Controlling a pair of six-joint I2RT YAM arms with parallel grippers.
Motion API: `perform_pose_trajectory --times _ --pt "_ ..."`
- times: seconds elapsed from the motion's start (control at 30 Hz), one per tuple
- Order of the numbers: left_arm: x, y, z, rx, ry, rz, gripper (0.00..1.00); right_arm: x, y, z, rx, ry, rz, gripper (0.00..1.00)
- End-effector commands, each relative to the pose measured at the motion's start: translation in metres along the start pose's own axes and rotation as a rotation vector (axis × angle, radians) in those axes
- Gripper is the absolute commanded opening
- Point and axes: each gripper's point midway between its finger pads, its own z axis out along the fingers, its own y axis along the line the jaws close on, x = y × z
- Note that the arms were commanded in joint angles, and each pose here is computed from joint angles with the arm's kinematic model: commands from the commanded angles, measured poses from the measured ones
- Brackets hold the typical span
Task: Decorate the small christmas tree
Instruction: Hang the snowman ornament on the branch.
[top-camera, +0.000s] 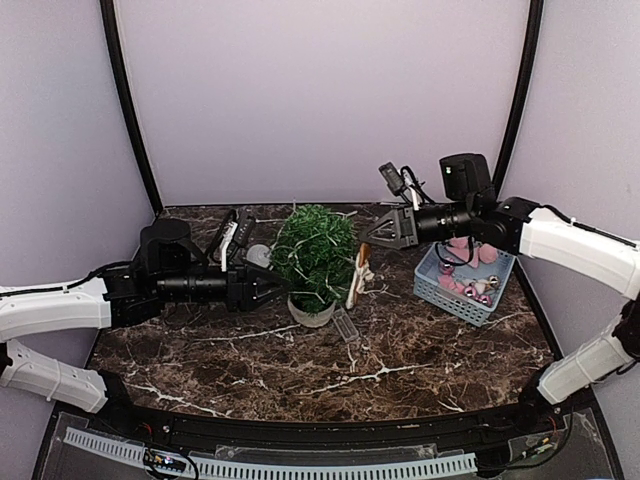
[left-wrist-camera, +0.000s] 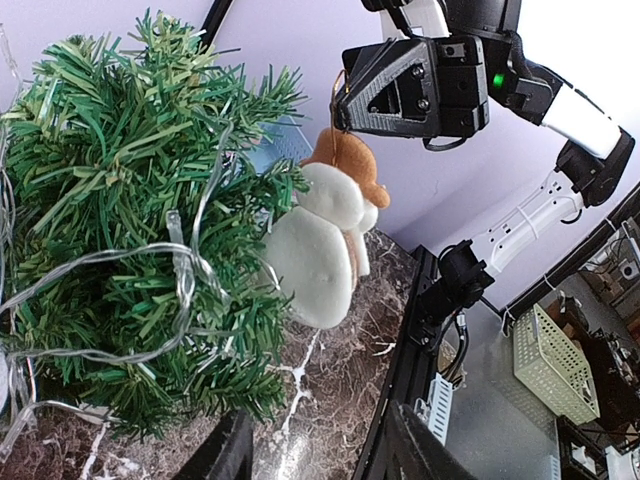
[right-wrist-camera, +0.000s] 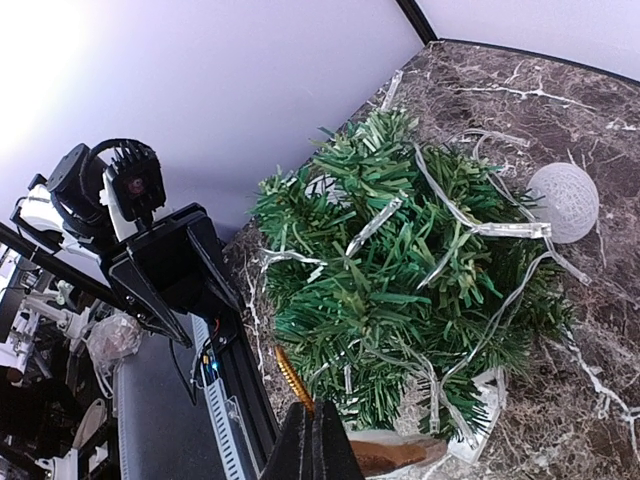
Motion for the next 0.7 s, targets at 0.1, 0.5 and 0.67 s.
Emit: perform_pose_trajectory --times 0.1,0.5,0.67 --pt "-0.012 -0.006 -0.003 0.013 -0.021 0.033 0.48 -0.017 0.007 0.004 -0.056 0.011 -0.057 0.0" --pt "-0.01 -0.006 -0.002 0.014 -0.015 0.037 0.48 -0.03 0.001 0.014 -0.041 0.033 -0.026 0.0" --pt "-0.01 -0.006 -0.003 0.017 -0.014 0.037 0.47 -0.03 -0.004 0.015 -0.022 0.044 -0.002 0.0"
